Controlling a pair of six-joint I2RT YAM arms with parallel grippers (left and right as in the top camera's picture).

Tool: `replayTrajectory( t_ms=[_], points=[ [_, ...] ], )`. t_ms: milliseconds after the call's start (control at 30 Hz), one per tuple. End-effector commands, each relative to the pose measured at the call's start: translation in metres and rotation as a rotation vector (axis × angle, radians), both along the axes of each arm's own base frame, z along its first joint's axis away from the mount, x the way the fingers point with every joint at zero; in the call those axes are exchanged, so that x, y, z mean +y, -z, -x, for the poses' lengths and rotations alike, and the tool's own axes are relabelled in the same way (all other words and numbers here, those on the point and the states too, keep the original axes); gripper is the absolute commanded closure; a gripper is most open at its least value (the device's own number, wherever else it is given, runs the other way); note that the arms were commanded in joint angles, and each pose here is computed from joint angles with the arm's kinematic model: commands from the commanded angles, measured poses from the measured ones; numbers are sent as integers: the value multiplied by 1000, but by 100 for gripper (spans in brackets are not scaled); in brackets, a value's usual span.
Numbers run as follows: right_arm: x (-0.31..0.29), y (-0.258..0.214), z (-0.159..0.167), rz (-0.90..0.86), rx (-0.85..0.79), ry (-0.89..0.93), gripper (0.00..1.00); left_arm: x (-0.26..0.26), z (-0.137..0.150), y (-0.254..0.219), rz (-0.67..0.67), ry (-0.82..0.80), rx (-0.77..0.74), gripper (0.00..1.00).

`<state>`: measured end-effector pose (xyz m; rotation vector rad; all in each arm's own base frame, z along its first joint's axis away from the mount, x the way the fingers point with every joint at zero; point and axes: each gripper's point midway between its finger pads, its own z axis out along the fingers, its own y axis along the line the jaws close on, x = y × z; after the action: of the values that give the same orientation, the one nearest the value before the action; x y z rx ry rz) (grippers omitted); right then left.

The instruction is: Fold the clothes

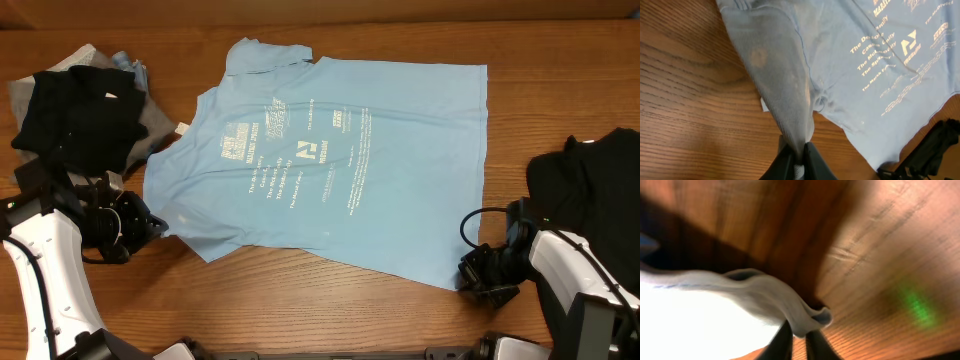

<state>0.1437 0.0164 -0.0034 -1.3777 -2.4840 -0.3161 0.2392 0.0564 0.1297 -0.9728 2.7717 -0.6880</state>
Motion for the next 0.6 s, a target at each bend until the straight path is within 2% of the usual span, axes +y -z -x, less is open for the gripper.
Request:
replayTrajectory(
  t_ms=[0, 333, 567],
  points=[
    [-8, -7, -14, 31, -54, -50, 96, -1, -4, -13, -16, 23, -53, 91],
    [-20, -84, -61, 91, -268, -59, 96, -10, 3, -38, -22, 24, -112, 93],
    [-28, -133, -70, 148, -349, -59, 96, -17, 15, -65, -36, 25, -132, 93]
  ],
)
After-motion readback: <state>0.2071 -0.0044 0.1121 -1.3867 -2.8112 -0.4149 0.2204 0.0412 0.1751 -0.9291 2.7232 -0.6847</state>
